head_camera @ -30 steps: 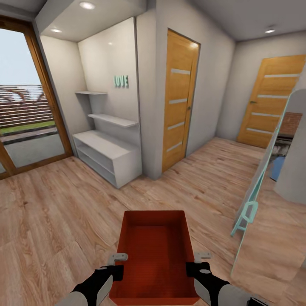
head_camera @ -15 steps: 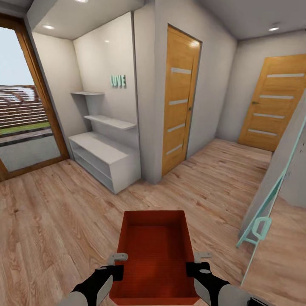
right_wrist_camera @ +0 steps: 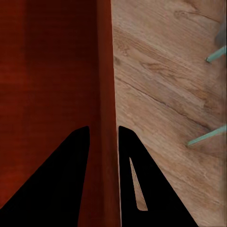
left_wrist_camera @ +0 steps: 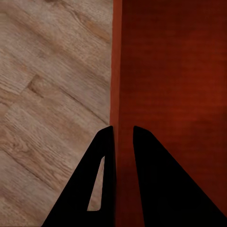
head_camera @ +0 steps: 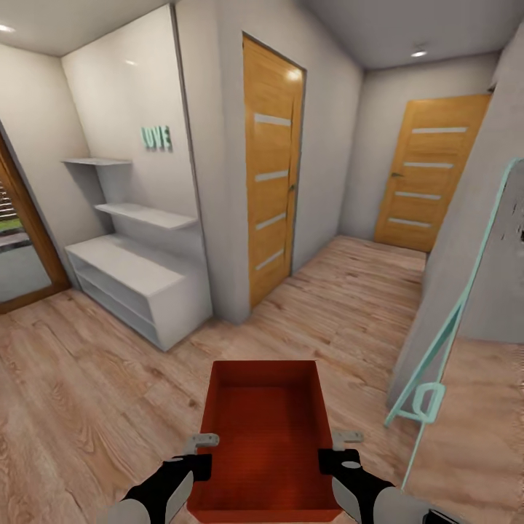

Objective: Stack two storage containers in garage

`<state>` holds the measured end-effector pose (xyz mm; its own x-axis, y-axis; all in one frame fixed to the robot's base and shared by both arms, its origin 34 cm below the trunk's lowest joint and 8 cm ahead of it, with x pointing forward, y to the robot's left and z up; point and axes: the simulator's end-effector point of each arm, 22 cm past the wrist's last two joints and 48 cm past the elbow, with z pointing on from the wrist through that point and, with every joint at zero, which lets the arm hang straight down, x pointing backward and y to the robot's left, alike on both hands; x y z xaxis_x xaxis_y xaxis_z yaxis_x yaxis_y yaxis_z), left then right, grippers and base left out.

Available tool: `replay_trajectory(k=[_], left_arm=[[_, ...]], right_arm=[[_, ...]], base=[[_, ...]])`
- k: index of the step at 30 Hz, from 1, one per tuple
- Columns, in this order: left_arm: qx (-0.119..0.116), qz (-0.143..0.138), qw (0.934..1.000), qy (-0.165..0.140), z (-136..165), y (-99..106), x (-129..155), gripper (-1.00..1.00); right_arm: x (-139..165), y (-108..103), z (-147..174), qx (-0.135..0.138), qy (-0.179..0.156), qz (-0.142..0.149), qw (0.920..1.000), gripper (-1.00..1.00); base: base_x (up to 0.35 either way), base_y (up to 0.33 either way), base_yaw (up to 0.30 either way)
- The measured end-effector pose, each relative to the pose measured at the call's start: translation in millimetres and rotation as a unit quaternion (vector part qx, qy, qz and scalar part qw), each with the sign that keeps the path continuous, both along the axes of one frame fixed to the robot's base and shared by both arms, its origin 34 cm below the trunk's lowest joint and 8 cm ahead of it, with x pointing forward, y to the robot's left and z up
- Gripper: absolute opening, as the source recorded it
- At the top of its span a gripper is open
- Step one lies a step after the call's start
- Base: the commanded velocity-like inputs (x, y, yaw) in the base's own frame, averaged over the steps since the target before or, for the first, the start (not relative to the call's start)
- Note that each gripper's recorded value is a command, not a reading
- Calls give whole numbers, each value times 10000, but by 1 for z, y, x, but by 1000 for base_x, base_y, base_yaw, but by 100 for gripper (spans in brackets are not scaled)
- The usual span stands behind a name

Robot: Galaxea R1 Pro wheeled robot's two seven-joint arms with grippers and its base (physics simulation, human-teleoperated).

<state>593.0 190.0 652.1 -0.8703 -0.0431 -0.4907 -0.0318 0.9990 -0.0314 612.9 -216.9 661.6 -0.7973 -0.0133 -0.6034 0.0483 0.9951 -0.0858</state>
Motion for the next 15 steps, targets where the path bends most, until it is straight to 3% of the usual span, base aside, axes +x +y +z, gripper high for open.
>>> replay_trajectory(k=[5,15], left_arm=[[0,0,10000,0,0,0,0,-100],[1,0,10000,1,0,0,0,-100]], right_arm=[[0,0,0,1,0,0,10000,-100],[0,0,0,0,2,2,10000,-100]], base=[[323,0,-195],[323,0,-10]])
